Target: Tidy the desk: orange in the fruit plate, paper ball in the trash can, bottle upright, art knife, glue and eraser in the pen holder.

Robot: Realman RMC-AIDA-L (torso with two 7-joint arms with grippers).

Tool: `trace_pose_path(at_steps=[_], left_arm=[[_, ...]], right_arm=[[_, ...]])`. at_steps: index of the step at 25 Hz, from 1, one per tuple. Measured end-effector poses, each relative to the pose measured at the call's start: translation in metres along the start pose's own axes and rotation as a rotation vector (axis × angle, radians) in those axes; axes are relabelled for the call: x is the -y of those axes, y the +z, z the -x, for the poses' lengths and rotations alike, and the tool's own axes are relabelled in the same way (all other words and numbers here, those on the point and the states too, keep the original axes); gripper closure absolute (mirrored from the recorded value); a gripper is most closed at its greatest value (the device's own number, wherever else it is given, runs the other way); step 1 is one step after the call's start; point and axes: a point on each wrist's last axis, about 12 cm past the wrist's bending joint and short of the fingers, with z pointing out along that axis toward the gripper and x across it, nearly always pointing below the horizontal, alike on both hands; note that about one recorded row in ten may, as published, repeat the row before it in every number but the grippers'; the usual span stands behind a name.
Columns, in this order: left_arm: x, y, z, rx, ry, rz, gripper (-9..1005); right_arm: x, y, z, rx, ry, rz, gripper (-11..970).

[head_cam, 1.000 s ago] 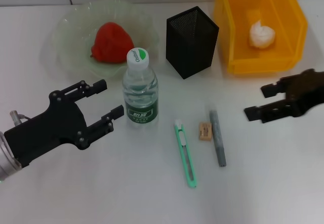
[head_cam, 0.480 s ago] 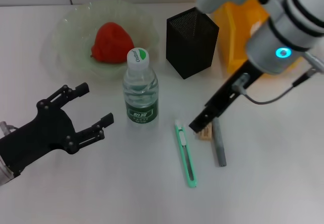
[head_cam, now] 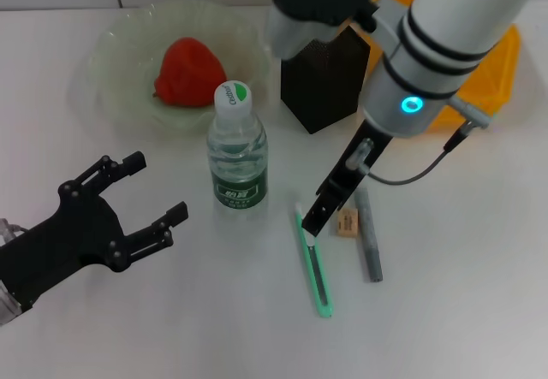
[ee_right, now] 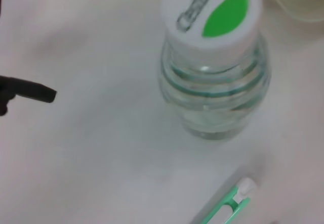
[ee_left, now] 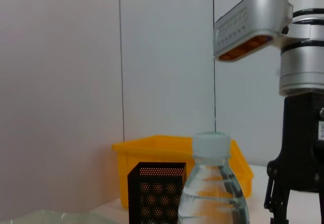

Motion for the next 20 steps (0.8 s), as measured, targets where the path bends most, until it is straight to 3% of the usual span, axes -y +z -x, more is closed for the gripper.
trace_pose_path(at_steps=[5,20], left_arm=[[0.002,0.001,-0.003,-0.003,0.012,0.001,134],[0.001,0.01,-0.004,-0.002,0.001,-0.019,134]], right_arm=[[-0.002,0.019,0.004,-0.022,-0.016,-0.048,121],[-0.017,0.036,0.013,-0.008,-0.024,-0.048,149]])
